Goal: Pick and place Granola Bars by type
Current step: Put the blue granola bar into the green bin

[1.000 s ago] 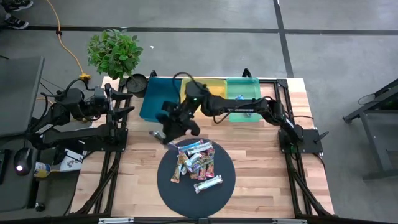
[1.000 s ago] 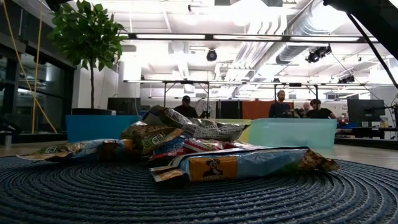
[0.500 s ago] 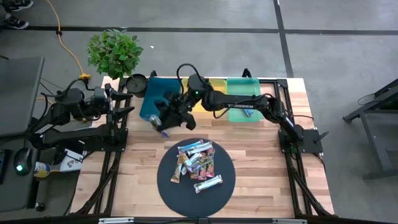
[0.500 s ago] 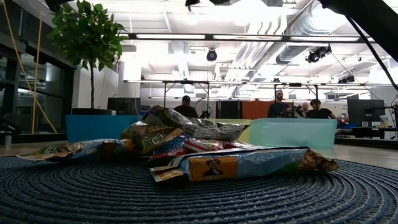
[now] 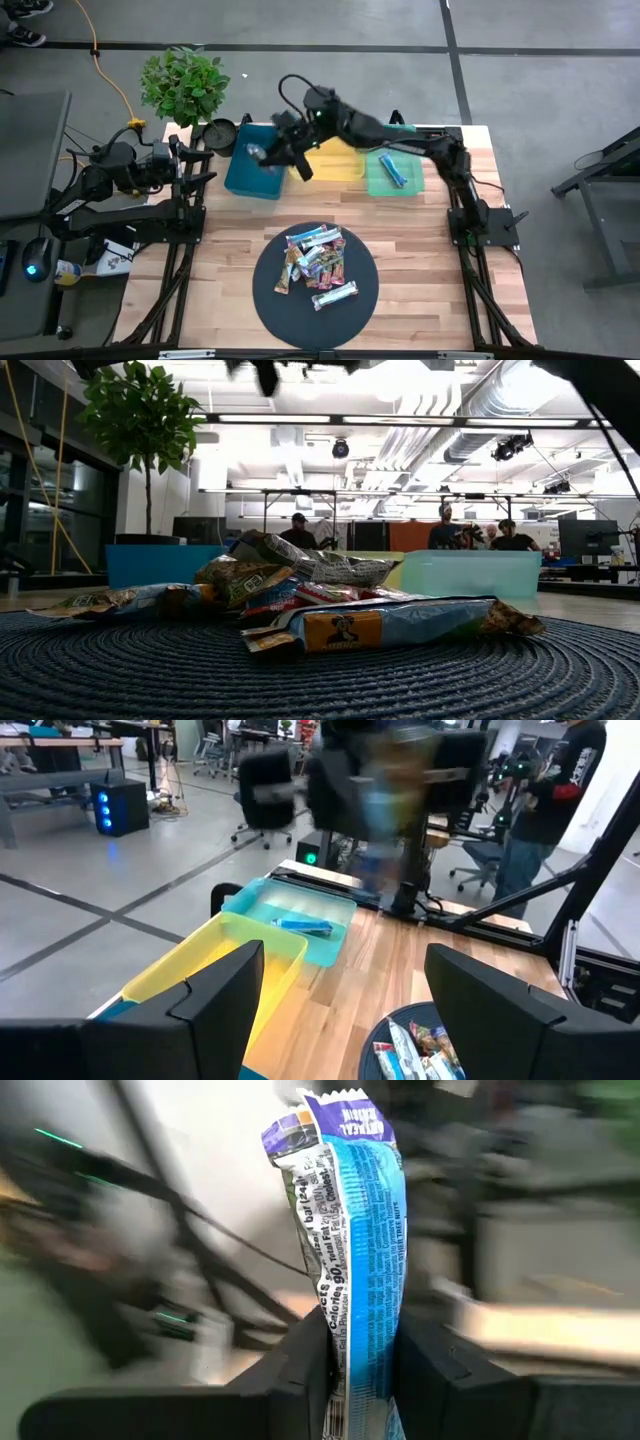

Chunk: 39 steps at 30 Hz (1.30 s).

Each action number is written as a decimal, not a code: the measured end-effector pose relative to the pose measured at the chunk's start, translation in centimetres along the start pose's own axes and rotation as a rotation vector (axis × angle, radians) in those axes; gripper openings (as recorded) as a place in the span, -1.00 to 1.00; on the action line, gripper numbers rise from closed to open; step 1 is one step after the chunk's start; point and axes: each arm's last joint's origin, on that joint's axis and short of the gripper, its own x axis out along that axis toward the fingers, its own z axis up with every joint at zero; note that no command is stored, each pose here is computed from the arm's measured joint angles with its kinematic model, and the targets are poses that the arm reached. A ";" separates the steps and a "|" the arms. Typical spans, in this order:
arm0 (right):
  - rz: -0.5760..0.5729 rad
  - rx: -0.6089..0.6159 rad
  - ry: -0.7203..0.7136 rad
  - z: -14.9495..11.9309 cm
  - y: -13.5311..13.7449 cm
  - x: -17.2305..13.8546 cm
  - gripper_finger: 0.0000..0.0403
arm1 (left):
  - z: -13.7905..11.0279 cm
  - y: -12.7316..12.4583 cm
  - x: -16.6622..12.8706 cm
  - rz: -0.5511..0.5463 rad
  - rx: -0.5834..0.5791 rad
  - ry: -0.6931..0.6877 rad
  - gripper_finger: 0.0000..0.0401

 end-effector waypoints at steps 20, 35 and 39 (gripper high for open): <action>-1.279 0.307 0.830 -2.3 0.4 -14.9 -0.61 | -0.4 0.1 0.0 0.016 -0.021 0.038 0.36; -1.380 0.652 1.043 -11.4 -4.3 -18.5 -0.61 | -0.7 0.1 0.0 0.020 -0.020 0.071 0.36; -1.348 0.729 1.029 -14.4 -4.8 -19.0 -0.61 | -0.7 0.1 0.0 0.020 -0.022 0.071 0.36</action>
